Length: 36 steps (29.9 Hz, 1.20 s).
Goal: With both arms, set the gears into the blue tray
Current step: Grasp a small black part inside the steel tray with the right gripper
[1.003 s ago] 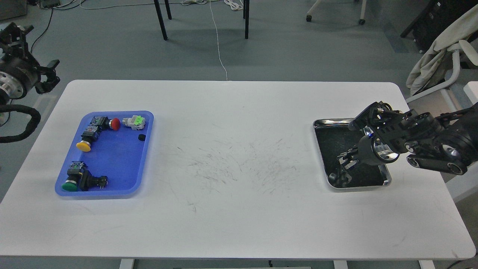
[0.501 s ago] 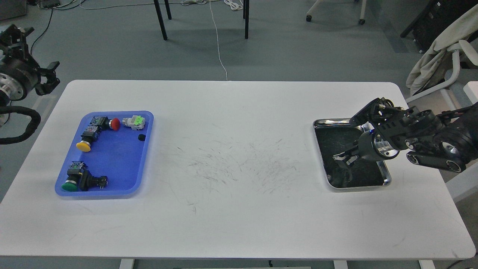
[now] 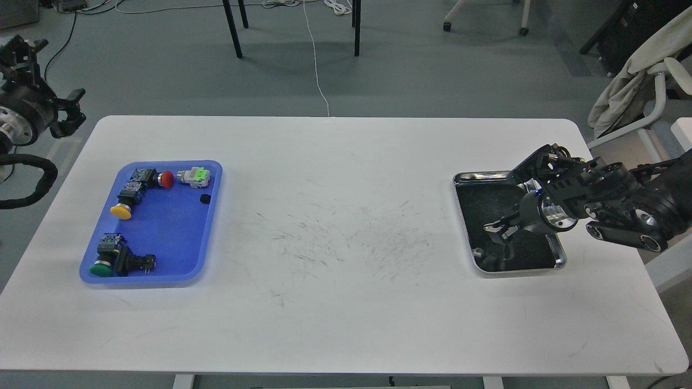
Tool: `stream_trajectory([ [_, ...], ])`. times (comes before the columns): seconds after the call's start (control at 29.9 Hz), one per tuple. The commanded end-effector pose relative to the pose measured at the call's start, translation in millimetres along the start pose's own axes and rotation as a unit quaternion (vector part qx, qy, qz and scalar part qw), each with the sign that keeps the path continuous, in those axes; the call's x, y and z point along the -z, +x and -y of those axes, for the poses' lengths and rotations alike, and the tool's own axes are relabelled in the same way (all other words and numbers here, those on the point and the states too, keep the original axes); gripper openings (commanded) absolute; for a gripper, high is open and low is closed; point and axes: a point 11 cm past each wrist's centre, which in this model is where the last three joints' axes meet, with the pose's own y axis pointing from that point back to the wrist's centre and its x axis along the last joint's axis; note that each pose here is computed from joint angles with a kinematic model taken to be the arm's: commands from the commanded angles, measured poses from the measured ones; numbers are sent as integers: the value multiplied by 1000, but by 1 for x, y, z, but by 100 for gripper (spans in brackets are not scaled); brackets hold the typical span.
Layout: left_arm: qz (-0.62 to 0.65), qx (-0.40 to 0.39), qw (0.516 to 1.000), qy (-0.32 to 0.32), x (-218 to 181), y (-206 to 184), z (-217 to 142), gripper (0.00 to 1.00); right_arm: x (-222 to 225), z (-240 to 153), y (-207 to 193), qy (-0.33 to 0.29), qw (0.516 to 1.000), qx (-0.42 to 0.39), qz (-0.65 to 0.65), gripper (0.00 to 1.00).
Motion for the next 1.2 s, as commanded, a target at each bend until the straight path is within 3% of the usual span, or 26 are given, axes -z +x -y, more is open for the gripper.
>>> stream_trajectory([
  [0.0,1,0,1000,0,0,1,0,94,10,3,13,9,1000,-8,-7,54],
  [0.94,5,-4,1000,5,1,5,-3,94,19,11,0,21,1000,5,-5,54],
  [1.17,4,-5,1000,5,3,6,-3,94,20,12,-3,23,1000,8,-5,45],
])
